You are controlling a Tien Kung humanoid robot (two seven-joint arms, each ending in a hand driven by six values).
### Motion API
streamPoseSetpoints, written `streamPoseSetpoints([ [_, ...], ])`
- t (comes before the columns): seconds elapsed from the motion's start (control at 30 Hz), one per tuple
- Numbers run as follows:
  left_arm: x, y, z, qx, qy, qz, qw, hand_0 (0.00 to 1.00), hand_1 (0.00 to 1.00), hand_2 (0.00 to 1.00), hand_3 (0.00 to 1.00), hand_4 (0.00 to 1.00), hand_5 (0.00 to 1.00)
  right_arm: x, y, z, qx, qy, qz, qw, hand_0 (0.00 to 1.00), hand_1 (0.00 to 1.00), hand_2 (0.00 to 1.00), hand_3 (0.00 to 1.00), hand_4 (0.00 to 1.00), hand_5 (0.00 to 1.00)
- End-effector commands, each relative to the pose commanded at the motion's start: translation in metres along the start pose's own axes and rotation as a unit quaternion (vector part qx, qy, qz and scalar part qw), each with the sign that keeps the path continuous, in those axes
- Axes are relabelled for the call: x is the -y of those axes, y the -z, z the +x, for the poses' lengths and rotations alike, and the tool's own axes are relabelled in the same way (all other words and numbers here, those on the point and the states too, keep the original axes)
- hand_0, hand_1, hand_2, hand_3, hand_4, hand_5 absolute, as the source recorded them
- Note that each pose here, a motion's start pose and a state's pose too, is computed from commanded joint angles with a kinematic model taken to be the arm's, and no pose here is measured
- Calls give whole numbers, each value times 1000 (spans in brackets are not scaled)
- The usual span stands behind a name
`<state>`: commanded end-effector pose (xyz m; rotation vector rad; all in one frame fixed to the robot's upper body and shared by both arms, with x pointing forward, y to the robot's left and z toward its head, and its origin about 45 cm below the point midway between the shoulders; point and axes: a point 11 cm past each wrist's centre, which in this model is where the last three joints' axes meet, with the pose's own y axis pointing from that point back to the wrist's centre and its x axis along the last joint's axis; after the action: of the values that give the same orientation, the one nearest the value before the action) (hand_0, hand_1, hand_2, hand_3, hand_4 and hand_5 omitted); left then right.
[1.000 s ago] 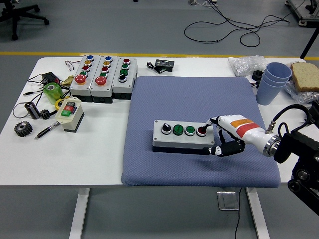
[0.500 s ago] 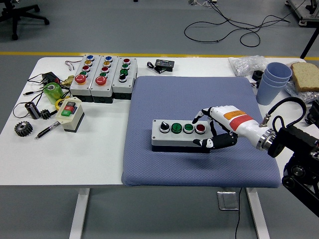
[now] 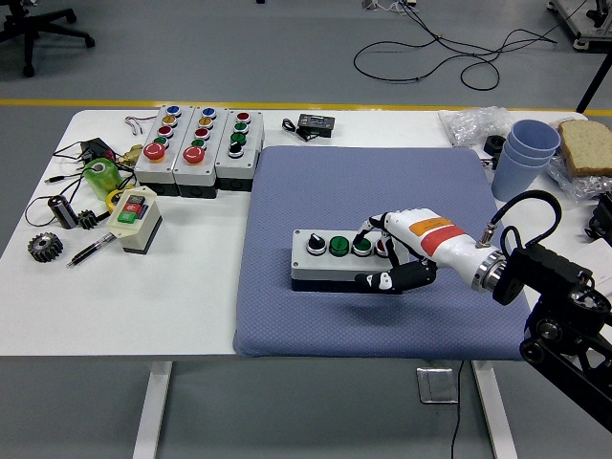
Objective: Pick up the button,place it on the desk,press the button,press the button
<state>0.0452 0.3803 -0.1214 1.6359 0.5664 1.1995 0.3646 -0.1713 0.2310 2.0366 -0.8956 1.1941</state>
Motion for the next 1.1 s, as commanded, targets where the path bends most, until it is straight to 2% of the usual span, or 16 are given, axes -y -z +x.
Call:
streamPoseSetpoints([
  [0.9, 0, -1, 2, 0, -3, 0, 1000, 603, 634, 682, 551, 376, 708, 0, -17, -15, 3, 27, -26, 999, 2, 2, 218, 646, 836, 405],
  [1.1, 0, -1, 2, 1, -2, 1, 1000, 603, 634, 682, 551, 376, 708, 0, -16, -10, 4, 17, -24, 1000, 2, 2, 218, 646, 836, 404],
])
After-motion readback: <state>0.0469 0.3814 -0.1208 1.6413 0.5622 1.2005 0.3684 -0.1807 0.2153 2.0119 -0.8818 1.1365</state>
